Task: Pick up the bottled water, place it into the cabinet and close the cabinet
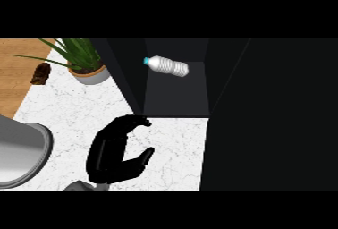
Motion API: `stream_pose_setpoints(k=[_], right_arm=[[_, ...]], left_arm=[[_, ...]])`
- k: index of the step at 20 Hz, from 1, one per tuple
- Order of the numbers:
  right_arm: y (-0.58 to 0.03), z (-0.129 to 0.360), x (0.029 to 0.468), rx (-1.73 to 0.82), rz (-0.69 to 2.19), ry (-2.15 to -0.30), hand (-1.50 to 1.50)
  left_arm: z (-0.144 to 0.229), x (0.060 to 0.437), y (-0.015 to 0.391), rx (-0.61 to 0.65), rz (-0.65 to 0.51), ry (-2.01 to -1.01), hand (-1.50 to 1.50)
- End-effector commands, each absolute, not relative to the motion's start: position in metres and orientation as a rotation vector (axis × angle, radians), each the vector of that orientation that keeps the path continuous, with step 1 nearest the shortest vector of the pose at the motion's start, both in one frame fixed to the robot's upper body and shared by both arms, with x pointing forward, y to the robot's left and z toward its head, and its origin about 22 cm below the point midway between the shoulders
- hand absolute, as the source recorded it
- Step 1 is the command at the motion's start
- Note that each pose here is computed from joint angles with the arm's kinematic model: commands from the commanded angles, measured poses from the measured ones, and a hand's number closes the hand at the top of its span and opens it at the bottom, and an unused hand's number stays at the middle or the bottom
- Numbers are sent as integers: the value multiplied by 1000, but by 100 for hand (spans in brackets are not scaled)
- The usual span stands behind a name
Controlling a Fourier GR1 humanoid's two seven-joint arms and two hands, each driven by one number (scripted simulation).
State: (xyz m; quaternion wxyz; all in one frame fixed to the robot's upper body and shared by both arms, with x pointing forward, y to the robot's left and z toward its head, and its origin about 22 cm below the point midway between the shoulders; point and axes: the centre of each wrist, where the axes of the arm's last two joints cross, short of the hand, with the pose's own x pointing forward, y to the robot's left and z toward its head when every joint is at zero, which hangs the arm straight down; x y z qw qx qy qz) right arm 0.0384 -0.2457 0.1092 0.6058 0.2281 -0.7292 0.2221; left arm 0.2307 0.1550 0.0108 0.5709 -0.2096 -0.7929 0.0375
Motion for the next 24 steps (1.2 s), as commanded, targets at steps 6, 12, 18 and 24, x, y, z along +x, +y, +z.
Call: stream_pose_setpoints(k=[6, 12, 18, 24], right_arm=[[-226, 165, 24, 614, 753, -1712, 150], [-209, 166, 27, 770, 848, -1688, 150], [-200, 161, 36, 804, 968, -1658, 150], [-183, 151, 30, 944, 717, -1649, 150]], left_arm=[[19, 193, 222, -430, 204, -1867, -150], [30, 174, 246, -456, 253, -1844, -150], [31, 166, 273, -417, 241, -1857, -150], [36, 152, 291, -453, 236, -1839, -150]])
